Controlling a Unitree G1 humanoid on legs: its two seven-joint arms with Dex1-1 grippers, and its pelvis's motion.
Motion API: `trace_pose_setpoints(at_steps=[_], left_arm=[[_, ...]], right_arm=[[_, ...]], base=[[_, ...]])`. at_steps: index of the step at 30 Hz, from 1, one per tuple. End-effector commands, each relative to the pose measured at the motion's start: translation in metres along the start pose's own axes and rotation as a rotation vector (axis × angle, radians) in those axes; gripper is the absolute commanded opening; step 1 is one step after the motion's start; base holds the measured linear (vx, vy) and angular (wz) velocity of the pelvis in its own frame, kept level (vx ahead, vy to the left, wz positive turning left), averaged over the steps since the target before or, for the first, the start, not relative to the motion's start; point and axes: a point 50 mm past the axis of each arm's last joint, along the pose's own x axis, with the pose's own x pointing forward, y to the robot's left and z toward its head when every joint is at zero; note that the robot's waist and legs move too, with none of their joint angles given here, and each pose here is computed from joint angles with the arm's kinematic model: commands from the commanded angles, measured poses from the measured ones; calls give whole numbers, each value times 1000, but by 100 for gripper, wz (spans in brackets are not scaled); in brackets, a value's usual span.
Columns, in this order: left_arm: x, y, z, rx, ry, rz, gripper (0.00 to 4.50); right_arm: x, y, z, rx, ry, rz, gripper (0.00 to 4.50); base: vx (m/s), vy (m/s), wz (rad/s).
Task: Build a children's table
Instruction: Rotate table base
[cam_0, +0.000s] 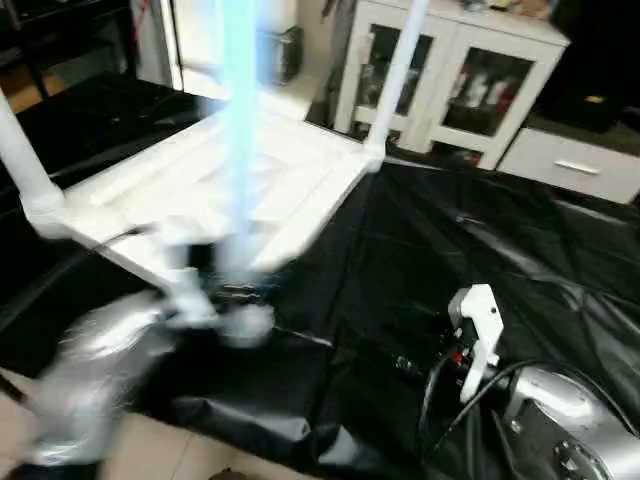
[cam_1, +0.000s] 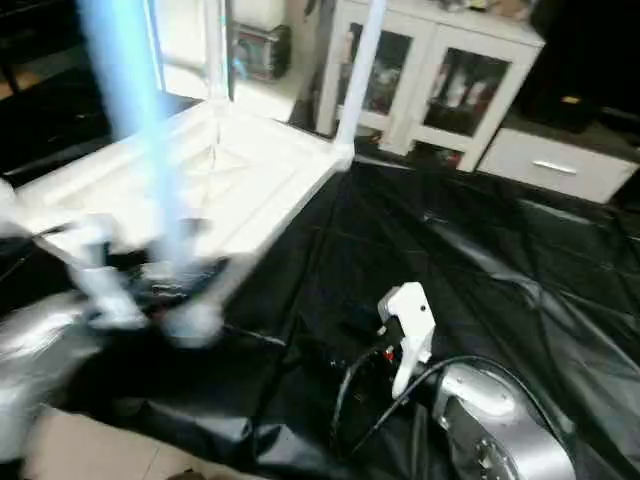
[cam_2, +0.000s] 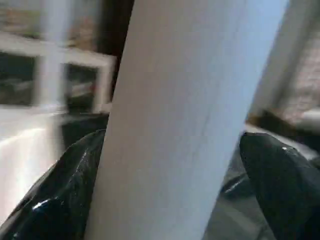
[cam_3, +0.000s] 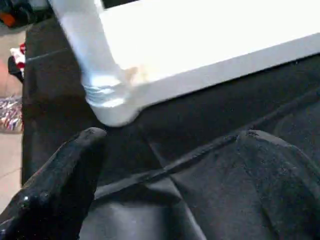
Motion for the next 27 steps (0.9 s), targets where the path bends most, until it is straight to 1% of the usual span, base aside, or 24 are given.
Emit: trace_pose_setpoints(at_steps=[1, 2, 3, 4, 6, 8, 10, 11, 13, 16, 17, 18, 19, 22, 23, 24, 25, 26, 27], left_arm=[[29, -11, -3, 8, 6, -101, 441], [53, -18, -6, 28, 17, -156, 441], [53, -18, -6, 28, 17, -156, 441], [59, -19, -7, 34, 21, -171, 441], [81, -26, -8, 18, 10, -218, 441], [97, -34, -12, 14, 18, -263, 441], [104, -38, -16, 12, 27, -287, 441], [108, -44, -20, 1, 37, -320, 441], [109, -48, -23, 7, 50, -335, 441], [109, -47, -25, 15, 46, -319, 441], [105, -40, -25, 13, 46, -280, 441], [105, -40, -25, 13, 46, -280, 441], [103, -36, -26, 5, 47, -257, 441], [90, -22, -26, 7, 51, -195, 441], [81, -19, -26, 41, 59, -183, 441], [81, -19, -26, 41, 59, -183, 441], [75, -18, -26, 36, 68, -185, 441], [64, -14, -28, 29, 88, -169, 441], [62, -13, -29, 30, 92, -163, 441]], right_arm=[[-4, -1, 1, -17, 5, -1, 450], [-4, 0, 0, -15, 8, 5, 450], [-4, 0, 0, -15, 8, 5, 450], [-4, 1, 0, -14, 7, 7, 450], [-5, 2, 0, -14, 7, 9, 450], [-6, 2, 0, -15, 9, 7, 450], [-7, 2, 0, -16, 11, 4, 450], [-9, 3, -1, -17, 13, 0, 450], [-10, 3, -1, -17, 13, -3, 450], [-11, 3, -1, -14, 12, -7, 450], [-10, 3, -2, -14, 13, -7, 450], [-10, 3, -2, -14, 13, -7, 450], [-10, 4, -2, -14, 14, -7, 450], [-10, 4, -2, -12, 15, 1, 450], [-10, 4, -2, -13, 17, 4, 450], [-10, 4, -2, -13, 17, 4, 450], [-9, 4, -1, -14, 16, 5, 450], [-8, 1, 0, -18, 10, 0, 450], [-8, 1, 1, -19, 9, -2, 450]], base=[[51, -2, -3], [51, -2, -3], [0, 0, 0], [0, 0, 0], [0, 0, 0], [0, 0, 0], [0, 0, 0], [0, 0, 0], [0, 0, 0], [0, 0, 0], [0, 0, 0], [0, 0, 0], [0, 0, 0], [0, 0, 0], [0, 0, 0], [0, 0, 0], [0, 0, 0], [0, 0, 0], [0, 0, 0]])
